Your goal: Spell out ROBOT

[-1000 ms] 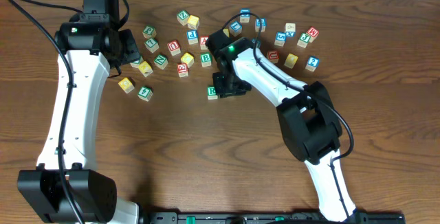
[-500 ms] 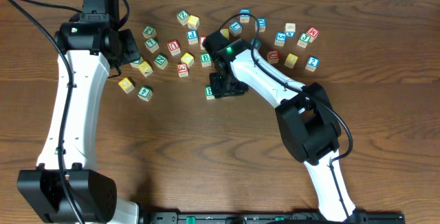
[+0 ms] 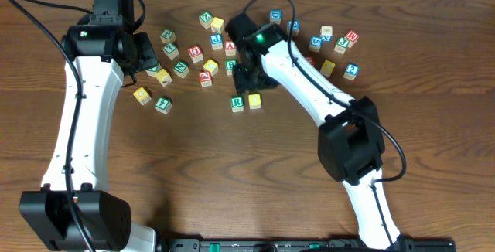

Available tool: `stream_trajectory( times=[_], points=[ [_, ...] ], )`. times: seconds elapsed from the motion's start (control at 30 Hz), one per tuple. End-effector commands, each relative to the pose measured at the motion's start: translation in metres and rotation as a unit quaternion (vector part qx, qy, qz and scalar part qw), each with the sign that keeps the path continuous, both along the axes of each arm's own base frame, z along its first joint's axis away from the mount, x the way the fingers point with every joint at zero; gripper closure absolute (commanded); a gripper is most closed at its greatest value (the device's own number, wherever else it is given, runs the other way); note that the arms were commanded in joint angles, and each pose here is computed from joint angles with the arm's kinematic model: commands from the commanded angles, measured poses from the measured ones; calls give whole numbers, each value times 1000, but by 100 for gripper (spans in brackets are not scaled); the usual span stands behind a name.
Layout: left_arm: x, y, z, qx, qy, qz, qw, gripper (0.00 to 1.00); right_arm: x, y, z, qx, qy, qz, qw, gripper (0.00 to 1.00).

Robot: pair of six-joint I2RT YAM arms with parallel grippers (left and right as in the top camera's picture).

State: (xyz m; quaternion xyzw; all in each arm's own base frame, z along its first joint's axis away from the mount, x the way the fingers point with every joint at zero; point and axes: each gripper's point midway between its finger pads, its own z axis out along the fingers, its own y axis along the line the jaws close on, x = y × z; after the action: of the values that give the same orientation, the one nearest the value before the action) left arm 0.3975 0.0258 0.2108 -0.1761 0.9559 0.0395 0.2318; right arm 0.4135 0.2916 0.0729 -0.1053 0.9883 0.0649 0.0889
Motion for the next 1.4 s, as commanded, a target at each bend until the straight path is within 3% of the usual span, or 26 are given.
stream_trajectory(
  times=[0.0,0.23,0.37,0.77,1.03,1.37],
  points=[
    [2,3,-5,6,5,4,1000,50,34,12,36,37,-82,6,996,42],
    [1,9,-4,16,5,11,1000,50,82,45,32,84,-176,3,981,41],
    [0,17,-4,20,6,21,1000,50,93,51,17,87,-189,1,978,42],
    [-2,33,-4,20,6,41,999,50,96,55,-34,72,-166,3,983,44],
    [-2,33,-4,19,6,41,999,50,92,59,-48,68,-158,8,985,55],
    [-2,33,-4,19,6,41,999,50,87,59,-62,59,-147,10,987,61]
  ],
)
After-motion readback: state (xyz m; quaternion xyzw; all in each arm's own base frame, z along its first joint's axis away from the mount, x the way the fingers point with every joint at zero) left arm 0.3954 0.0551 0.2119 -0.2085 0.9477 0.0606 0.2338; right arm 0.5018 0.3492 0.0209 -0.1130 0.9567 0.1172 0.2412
